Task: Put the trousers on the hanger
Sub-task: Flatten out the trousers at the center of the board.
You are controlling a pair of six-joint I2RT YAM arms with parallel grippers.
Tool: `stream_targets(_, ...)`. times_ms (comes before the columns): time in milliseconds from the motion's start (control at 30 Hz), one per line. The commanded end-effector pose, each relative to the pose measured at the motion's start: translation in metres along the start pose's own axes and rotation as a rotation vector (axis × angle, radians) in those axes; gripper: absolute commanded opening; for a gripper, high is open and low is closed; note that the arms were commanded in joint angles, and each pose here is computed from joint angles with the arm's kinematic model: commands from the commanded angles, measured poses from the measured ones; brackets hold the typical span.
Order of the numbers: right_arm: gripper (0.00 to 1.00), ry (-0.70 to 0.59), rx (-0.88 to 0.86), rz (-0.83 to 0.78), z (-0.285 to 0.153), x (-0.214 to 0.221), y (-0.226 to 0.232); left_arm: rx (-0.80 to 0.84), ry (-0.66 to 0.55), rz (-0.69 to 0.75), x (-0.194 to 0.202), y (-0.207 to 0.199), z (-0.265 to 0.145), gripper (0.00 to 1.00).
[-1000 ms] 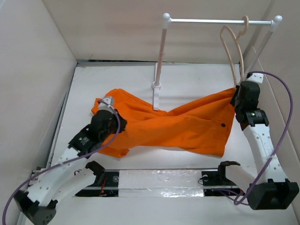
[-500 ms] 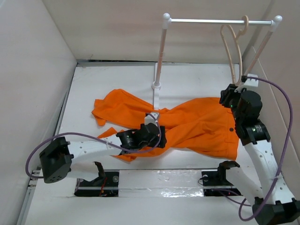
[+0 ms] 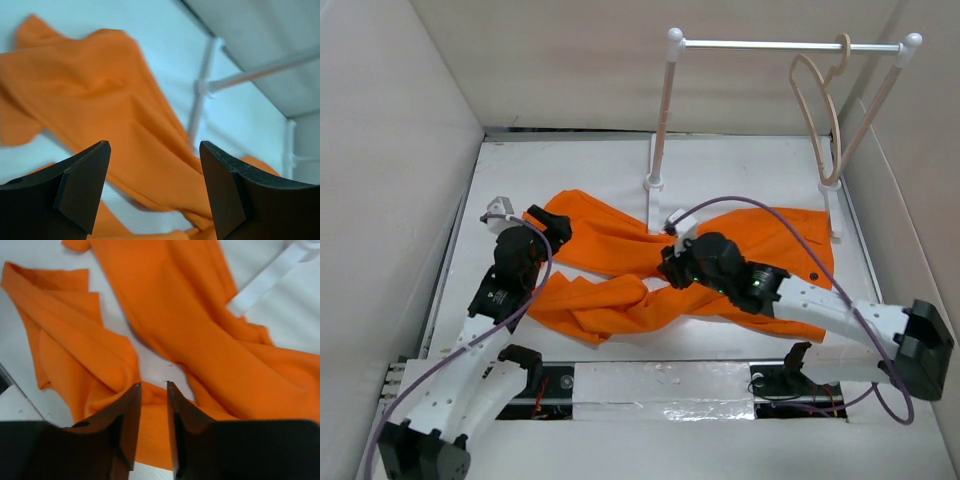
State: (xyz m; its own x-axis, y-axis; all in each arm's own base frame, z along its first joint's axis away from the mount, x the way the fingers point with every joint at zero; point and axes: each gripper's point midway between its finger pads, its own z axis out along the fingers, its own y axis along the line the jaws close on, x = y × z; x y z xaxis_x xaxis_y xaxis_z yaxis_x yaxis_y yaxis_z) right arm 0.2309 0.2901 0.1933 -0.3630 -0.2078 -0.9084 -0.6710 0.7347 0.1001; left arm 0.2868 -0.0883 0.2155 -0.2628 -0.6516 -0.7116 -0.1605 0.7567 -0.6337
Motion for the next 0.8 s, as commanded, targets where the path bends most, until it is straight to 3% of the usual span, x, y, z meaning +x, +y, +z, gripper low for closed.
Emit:
stream_targets(0, 0.36, -0.091, -0.056, -0.054, 0.020, -0.030, 0.043, -0.124, 0.072, -0.019, 0.012, 0.053, 0.019, 0.69)
stream_targets(100, 0.47, -0.052, -0.061, -0.079, 0.036, -0.016, 0.061, -0.154, 0.075, -0.129, 0.015, 0.081, 0.028, 0.70)
stream_targets(133, 0.49, -0.043, -0.091, -0.089, 0.038, -0.010, 0.073, -0.183, -0.007, -0.192, -0.007, 0.097, 0.033, 0.71)
stream_targets(267, 0.51, -0.029, -0.141, -0.108, 0.055, 0.004, 0.099, -0.275, -0.017, -0.322, -0.018, 0.147, 0.044, 0.72)
stream_targets(567, 0.49, 0.010, -0.169, -0.137, 0.065, 0.022, 0.121, -0.273, 0.117, -0.364, -0.012, 0.159, 0.087, 0.73)
stream_targets(767, 0.42, 0.012, -0.176, -0.149, 0.062, 0.027, 0.129, -0.255, 0.104, -0.372, -0.019, 0.159, 0.100, 0.68)
